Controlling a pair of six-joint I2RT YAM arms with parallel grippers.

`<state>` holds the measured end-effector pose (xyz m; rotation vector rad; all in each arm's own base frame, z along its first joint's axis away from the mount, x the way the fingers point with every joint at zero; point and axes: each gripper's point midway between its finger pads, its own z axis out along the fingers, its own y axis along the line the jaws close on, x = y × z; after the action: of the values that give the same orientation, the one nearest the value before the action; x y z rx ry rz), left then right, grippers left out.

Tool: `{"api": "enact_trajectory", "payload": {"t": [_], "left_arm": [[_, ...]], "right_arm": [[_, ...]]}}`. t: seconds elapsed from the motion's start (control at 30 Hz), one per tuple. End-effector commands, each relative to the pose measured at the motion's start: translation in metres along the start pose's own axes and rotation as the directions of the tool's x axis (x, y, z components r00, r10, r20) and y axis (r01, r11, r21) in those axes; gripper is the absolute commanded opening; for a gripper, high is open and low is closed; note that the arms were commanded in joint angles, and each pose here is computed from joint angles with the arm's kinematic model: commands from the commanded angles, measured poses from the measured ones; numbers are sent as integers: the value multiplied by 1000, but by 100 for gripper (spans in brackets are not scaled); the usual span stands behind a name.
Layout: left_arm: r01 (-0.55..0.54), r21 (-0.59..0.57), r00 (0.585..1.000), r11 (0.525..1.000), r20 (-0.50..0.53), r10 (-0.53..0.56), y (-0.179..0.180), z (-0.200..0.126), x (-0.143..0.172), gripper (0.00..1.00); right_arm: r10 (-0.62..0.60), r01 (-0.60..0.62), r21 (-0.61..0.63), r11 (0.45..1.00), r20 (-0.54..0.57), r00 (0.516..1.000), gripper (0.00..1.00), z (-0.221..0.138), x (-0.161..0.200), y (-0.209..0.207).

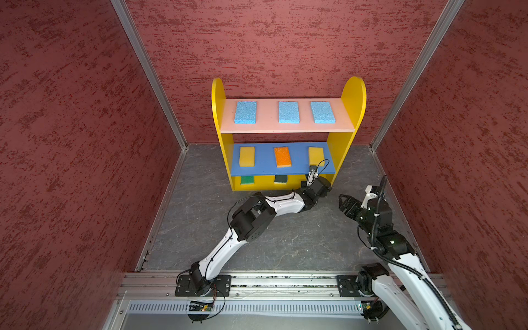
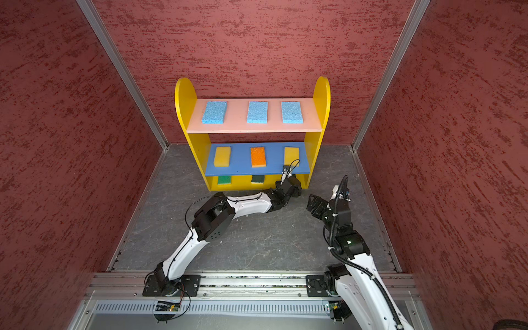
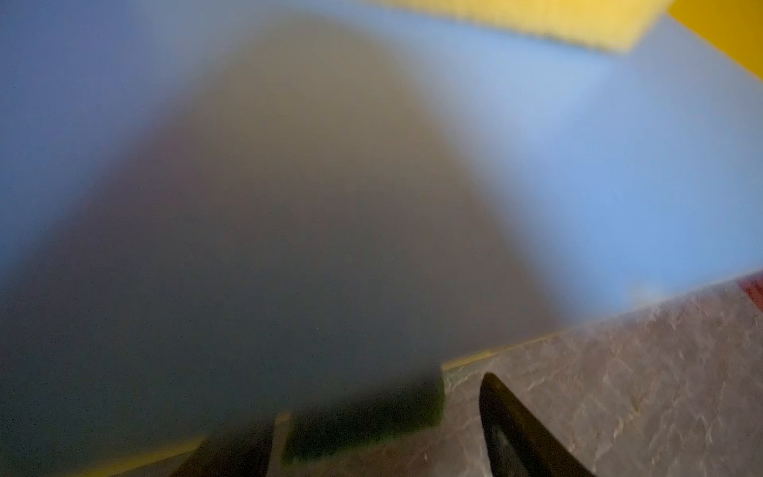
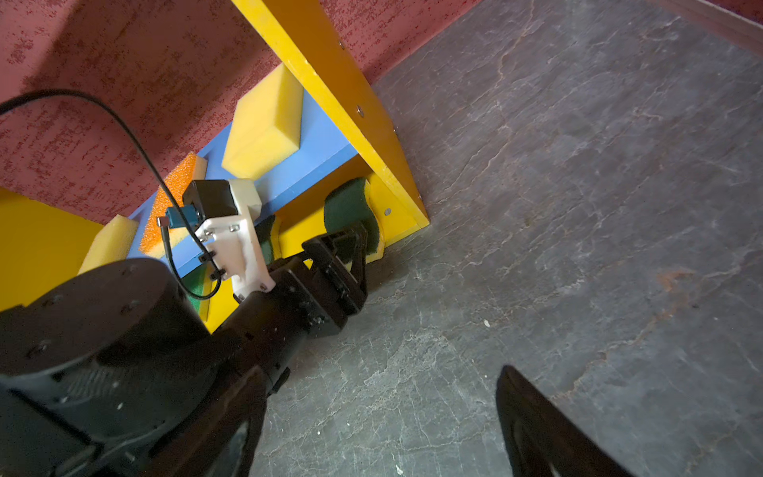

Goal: Arrange cleaning sponges on a shelf
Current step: Place the cleaning sponge on the shelf.

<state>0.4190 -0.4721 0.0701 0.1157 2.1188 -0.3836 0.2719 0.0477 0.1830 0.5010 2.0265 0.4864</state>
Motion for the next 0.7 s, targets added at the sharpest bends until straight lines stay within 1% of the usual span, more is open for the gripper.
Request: {"api": "enact_trajectory", "payload": {"t": [0.0, 0.1, 0.27, 0.4, 0.5, 0.67], "left_arm": [[-35, 15, 999, 999, 38, 35, -4, -19, -7, 78], [-36, 10, 998, 999, 48, 36, 0, -32, -13, 78], [-36, 0, 998, 999, 50, 36, 15, -59, -14, 77], [-36, -12, 998, 999, 48, 36, 35, -89, -15, 77], [-58, -37, 997, 998, 41, 59, 51, -111, -14, 77], [-76, -67, 997, 995, 11, 77, 77, -144, -13, 76]], "right_arm": [[-9, 9, -34, 999, 8, 1000, 87, -3, -6, 9], [-9, 9, -36, 999, 1, 1000, 87, -3, -5, 9], [10, -11, -53, 999, -28, 1000, 84, 0, 1, 11], [39, -45, -89, 995, -67, 997, 75, 5, 9, 17], [88, -100, -119, 988, -101, 991, 66, 9, 16, 21], [227, -251, -196, 948, -134, 965, 59, 10, 25, 31]]}}
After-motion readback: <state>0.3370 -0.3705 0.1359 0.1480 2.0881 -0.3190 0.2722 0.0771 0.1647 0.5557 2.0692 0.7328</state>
